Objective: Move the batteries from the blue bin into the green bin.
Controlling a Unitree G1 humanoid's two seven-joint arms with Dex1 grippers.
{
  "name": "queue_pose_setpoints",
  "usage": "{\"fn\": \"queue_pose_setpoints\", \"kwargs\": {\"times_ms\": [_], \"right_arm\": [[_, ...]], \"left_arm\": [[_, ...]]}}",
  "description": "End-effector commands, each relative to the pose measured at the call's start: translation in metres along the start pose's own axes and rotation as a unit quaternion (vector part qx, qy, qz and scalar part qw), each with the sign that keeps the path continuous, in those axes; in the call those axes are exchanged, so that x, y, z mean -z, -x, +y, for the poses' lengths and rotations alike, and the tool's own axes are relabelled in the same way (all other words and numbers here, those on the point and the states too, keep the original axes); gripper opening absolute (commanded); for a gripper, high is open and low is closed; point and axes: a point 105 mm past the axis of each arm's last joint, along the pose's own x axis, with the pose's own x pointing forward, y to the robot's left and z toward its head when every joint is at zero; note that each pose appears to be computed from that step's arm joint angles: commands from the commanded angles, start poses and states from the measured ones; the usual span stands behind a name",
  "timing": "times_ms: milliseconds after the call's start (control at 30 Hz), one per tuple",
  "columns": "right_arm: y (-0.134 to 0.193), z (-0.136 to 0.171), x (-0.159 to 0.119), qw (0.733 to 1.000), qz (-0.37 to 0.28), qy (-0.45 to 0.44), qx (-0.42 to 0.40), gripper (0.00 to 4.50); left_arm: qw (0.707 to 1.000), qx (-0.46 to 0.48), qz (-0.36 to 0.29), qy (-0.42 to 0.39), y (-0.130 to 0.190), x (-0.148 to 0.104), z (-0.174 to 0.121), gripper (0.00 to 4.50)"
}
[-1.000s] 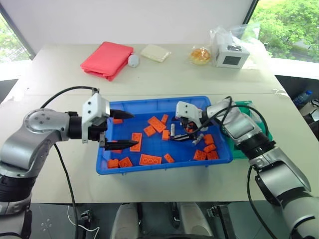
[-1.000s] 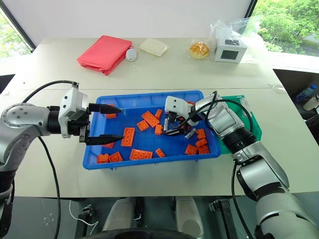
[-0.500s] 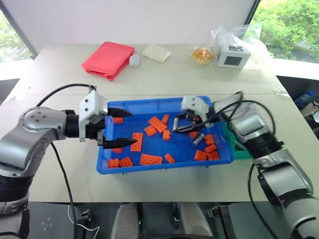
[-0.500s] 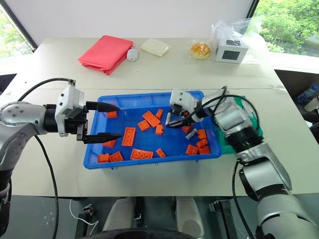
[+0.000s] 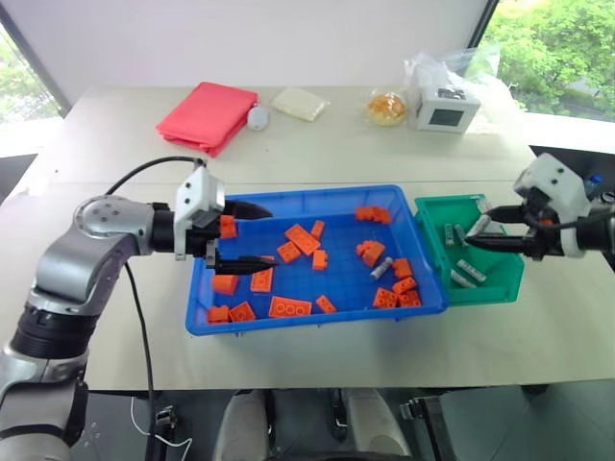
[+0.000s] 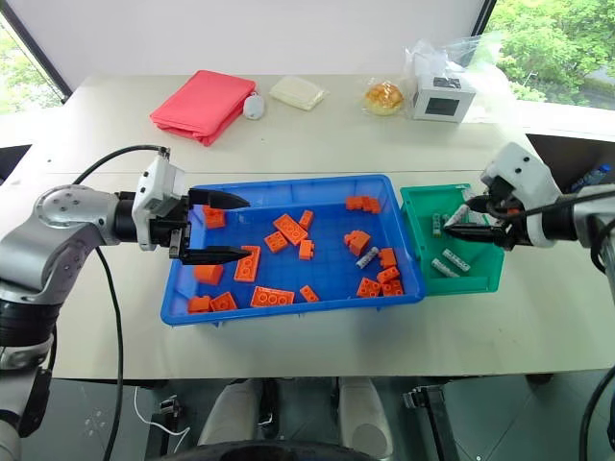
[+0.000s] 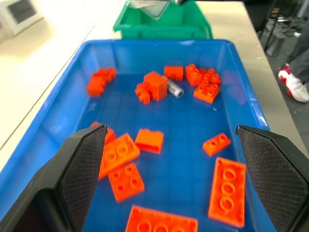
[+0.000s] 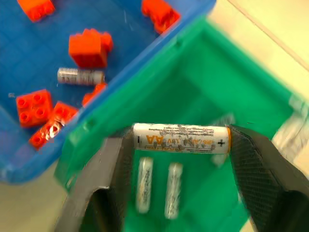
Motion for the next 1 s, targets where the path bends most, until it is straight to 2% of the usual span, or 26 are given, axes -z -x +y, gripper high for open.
{"fn": "queue_pose_setpoints", "kwargs": {"times_ms": [33, 133, 300, 433, 533, 633, 700, 800, 867, 900, 1000], "right_arm": [[0.006, -0.004, -0.012, 0.999, -0.015, 0.036, 0.029, 4.37], [0.002, -0.002, -0.030, 0.997, -0.037, 0.060, 0.023, 4.37], [-0.019, 0.025, -0.060, 0.990, -0.064, 0.117, -0.035, 4.37], [-0.046, 0.056, -0.063, 0.970, -0.038, 0.211, -0.111, 4.37], [-0.057, 0.062, -0.064, 0.963, -0.026, 0.228, -0.144, 4.37], [-0.063, 0.071, -0.052, 0.946, 0.011, 0.252, -0.204, 4.37], [-0.069, 0.066, -0.048, 0.942, 0.025, 0.263, -0.205, 4.37], [-0.075, 0.057, -0.051, 0.942, 0.028, 0.272, -0.196, 3.53], [-0.076, 0.055, -0.054, 0.941, 0.027, 0.274, -0.196, 2.48], [-0.076, 0.056, -0.055, 0.940, 0.026, 0.274, -0.202, 2.14], [-0.079, 0.057, -0.057, 0.937, 0.026, 0.278, -0.212, 2.14]], "left_arm": [[1.000, 0.003, -0.006, -0.026, -0.001, -0.010, 0.006, 4.50], [1.000, 0.004, -0.007, -0.029, -0.002, -0.012, 0.007, 4.50], [0.999, 0.005, -0.006, -0.031, -0.002, -0.012, 0.004, 4.50], [0.999, -0.001, -0.002, -0.032, 0.001, -0.013, 0.004, 4.50], [0.999, -0.007, -0.001, -0.034, 0.003, -0.014, 0.004, 4.50], [0.999, -0.016, 0.001, -0.035, 0.007, -0.015, 0.003, 4.50], [0.999, -0.024, 0.004, -0.034, 0.010, -0.013, 0.002, 4.50], [0.999, -0.036, 0.007, -0.030, 0.014, -0.011, -0.001, 4.50], [0.999, -0.041, 0.007, -0.028, 0.016, -0.010, -0.003, 4.50], [0.999, -0.043, 0.008, -0.026, 0.016, -0.009, -0.004, 4.50], [0.999, -0.048, 0.009, -0.024, 0.018, -0.008, -0.006, 4.50]]}}
